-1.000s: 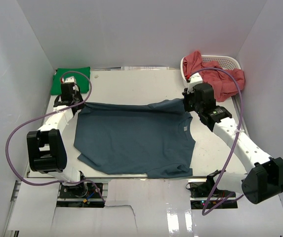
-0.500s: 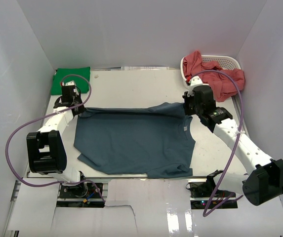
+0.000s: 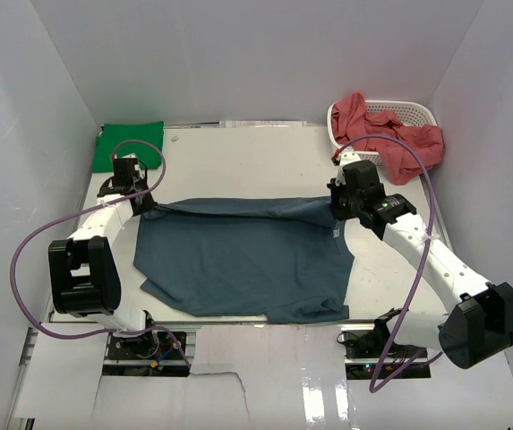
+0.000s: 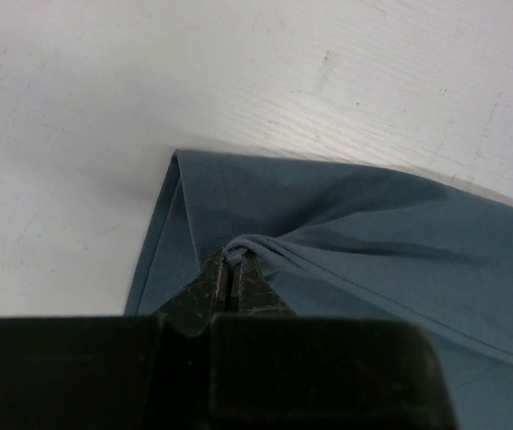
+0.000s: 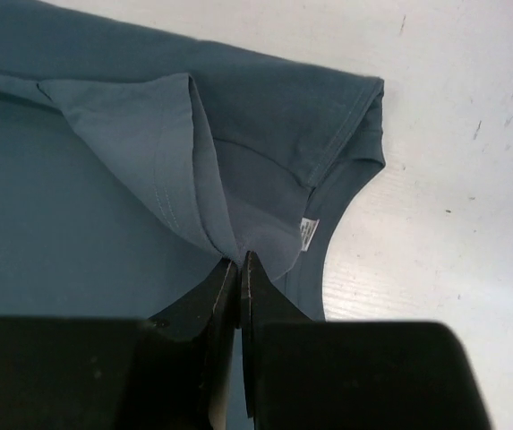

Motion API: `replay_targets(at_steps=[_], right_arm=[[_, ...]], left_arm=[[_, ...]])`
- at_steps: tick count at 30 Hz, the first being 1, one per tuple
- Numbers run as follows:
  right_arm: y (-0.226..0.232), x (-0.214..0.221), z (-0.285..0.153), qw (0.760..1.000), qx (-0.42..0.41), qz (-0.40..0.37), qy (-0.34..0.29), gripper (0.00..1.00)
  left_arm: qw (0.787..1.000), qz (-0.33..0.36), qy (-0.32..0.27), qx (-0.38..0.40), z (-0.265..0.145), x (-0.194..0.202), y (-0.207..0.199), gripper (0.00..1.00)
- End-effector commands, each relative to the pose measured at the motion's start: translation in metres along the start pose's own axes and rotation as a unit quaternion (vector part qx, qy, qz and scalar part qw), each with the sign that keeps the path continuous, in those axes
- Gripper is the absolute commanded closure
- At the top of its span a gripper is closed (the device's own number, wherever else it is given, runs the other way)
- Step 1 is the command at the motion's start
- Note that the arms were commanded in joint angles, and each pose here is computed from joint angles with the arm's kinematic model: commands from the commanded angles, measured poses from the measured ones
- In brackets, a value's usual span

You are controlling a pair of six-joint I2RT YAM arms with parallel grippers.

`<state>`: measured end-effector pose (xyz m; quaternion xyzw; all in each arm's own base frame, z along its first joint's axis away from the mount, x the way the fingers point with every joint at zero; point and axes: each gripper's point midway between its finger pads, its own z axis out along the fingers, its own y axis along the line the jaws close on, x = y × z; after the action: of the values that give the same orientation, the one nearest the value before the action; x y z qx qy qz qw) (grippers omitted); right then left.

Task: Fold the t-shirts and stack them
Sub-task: Fold the flattened tshirt in 1/3 of the way

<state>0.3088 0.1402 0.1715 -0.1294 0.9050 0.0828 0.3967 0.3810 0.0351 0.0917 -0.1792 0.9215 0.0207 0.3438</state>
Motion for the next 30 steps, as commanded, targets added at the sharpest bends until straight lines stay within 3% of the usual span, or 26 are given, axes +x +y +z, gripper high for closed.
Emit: replay_targets(at_steps=[1,17,25,28,30], right_arm=[[0.005,0.008,-0.002,1.0,-0.005,0.007,0.023,0.92],[0.002,0.043,-0.01,0.996,0.01,-0.002,0.094,0.92],[0.006,0.061,-0.012,0.991,-0.002,-0.008,0.131,0.92],[0.012,0.072,-0.012,0.988,-0.016,-0.009,0.156,0.92],[0.016,0.079,-0.013,0.985,-0.028,-0.01,0.172,0.88]], left_arm=[[1.0,-0.005,-0.002,-0.01,-0.011,0.001,0.006,1.0],[0.995,0.0,0.083,-0.047,-0.005,0.049,0.022,1.0],[0.995,-0.001,0.09,-0.045,-0.011,0.058,0.023,0.58],[0.995,-0.006,0.087,-0.05,-0.015,0.058,0.025,0.45],[0.995,-0.008,0.079,-0.06,-0.018,0.056,0.029,0.44]])
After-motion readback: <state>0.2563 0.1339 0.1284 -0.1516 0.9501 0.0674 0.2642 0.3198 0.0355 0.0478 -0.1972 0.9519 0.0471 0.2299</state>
